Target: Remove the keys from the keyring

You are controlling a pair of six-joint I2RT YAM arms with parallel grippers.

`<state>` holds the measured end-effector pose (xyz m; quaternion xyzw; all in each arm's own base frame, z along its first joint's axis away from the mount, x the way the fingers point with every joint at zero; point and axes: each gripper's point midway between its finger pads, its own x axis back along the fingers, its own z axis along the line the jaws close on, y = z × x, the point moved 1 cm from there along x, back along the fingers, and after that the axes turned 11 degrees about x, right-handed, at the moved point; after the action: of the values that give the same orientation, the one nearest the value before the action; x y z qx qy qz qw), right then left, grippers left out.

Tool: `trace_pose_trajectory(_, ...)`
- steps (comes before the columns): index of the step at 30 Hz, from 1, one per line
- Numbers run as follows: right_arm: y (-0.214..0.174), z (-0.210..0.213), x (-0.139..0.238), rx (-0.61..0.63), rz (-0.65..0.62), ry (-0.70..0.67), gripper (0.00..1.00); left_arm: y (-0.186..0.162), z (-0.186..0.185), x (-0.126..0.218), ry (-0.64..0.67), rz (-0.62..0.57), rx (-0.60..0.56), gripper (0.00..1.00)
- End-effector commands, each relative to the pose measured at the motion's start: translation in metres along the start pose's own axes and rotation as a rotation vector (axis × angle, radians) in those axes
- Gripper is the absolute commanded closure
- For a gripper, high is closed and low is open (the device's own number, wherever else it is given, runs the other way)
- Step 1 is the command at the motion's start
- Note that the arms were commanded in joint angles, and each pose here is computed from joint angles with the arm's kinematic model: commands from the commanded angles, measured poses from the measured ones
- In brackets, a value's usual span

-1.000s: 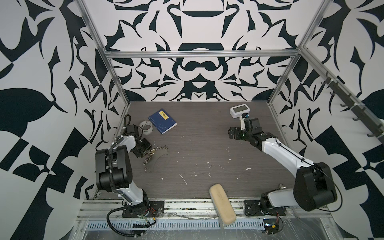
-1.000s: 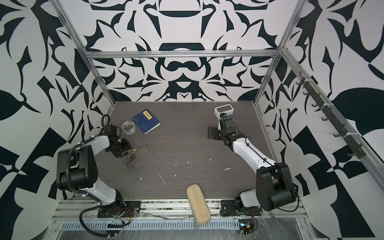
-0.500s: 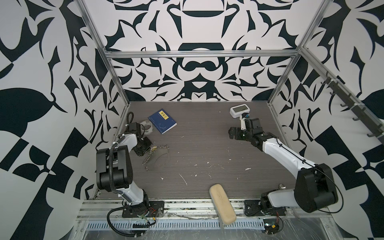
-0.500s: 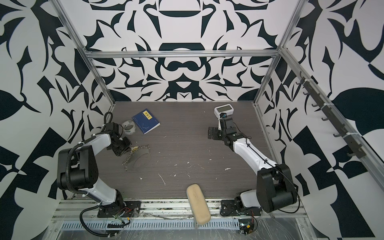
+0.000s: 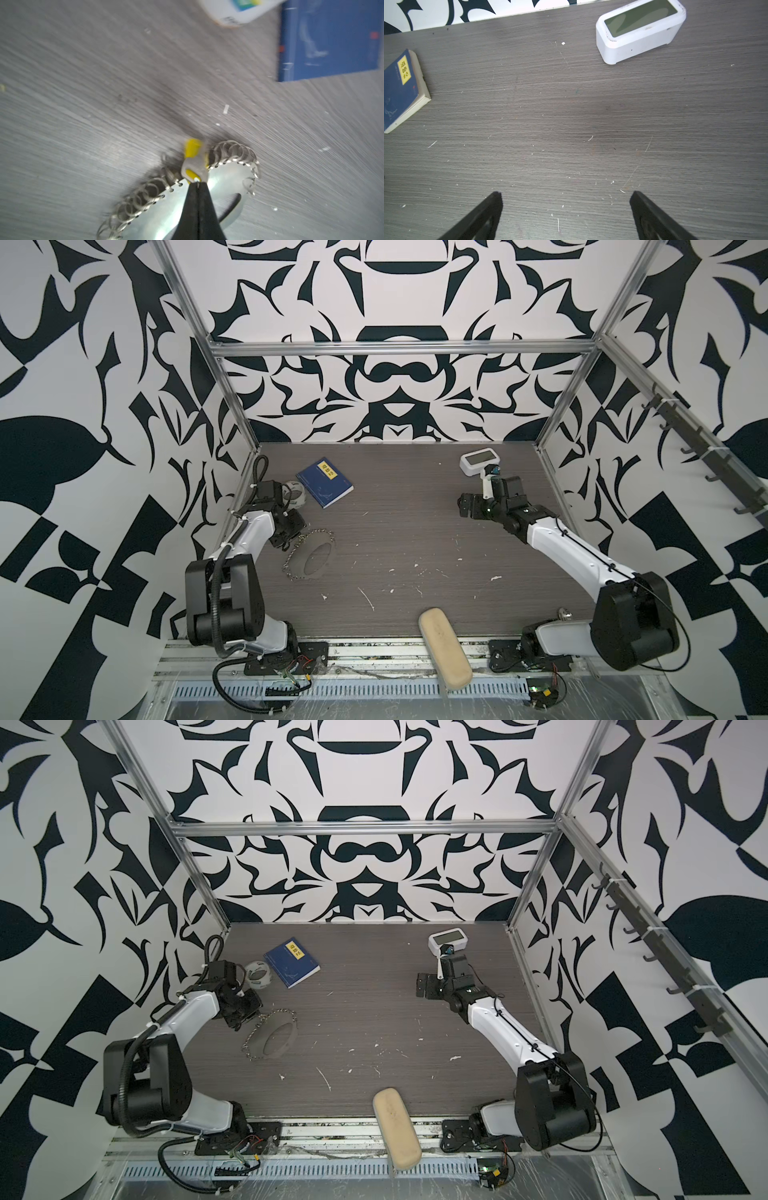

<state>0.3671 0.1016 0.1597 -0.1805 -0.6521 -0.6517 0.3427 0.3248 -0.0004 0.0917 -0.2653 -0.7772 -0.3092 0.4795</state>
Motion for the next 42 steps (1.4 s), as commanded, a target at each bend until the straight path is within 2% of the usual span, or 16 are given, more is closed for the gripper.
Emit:
trace_pose_trajectory(1, 0.032, 0.014, 0.016, 0.018, -0.106, 0.060, 0.00, 0.007, -0.022, 0.028, -0.058, -0.067, -0.103, 1.00)
trace_pose_trajectory(7, 0.043, 0.036, 0.022, 0.050, -0.187, 0.181, 0.00, 0.006, -0.060, 0.066, -0.187, -0.132, -0.235, 1.00)
trace_pose_trajectory(9, 0.050, 0.048, 0.028, 0.085, -0.241, 0.242, 0.00, 0.003, -0.076, 0.076, -0.243, -0.135, -0.284, 1.00)
trace_pose_trajectory(13, 0.064, 0.068, 0.044, 0.144, -0.368, 0.345, 0.00, -0.004, -0.111, 0.117, -0.384, -0.214, -0.401, 1.00)
trace_pose_trajectory(18, 0.084, 0.091, 0.072, 0.232, -0.563, 0.449, 0.00, -0.032, -0.156, 0.151, -0.565, -0.267, -0.599, 1.00)
trace_pose_trajectory(24, 0.099, 0.110, 0.100, 0.340, -0.675, 0.513, 0.00, -0.068, -0.194, 0.185, -0.758, -0.327, -0.866, 1.00)
trace_pose_trajectory(33, 0.111, 0.124, 0.135, 0.429, -0.757, 0.558, 0.00, -0.119, -0.223, 0.217, -0.966, -0.331, -1.218, 1.00)
trace_pose_trajectory(38, 0.110, 0.130, 0.140, 0.480, -0.767, 0.572, 0.00, -0.128, -0.227, 0.221, -0.993, -0.339, -1.305, 1.00)
trace_pose_trajectory(42, 0.101, 0.145, 0.149, 0.573, -0.787, 0.634, 0.02, -0.131, -0.232, 0.224, -0.994, -0.355, -1.343, 1.00)
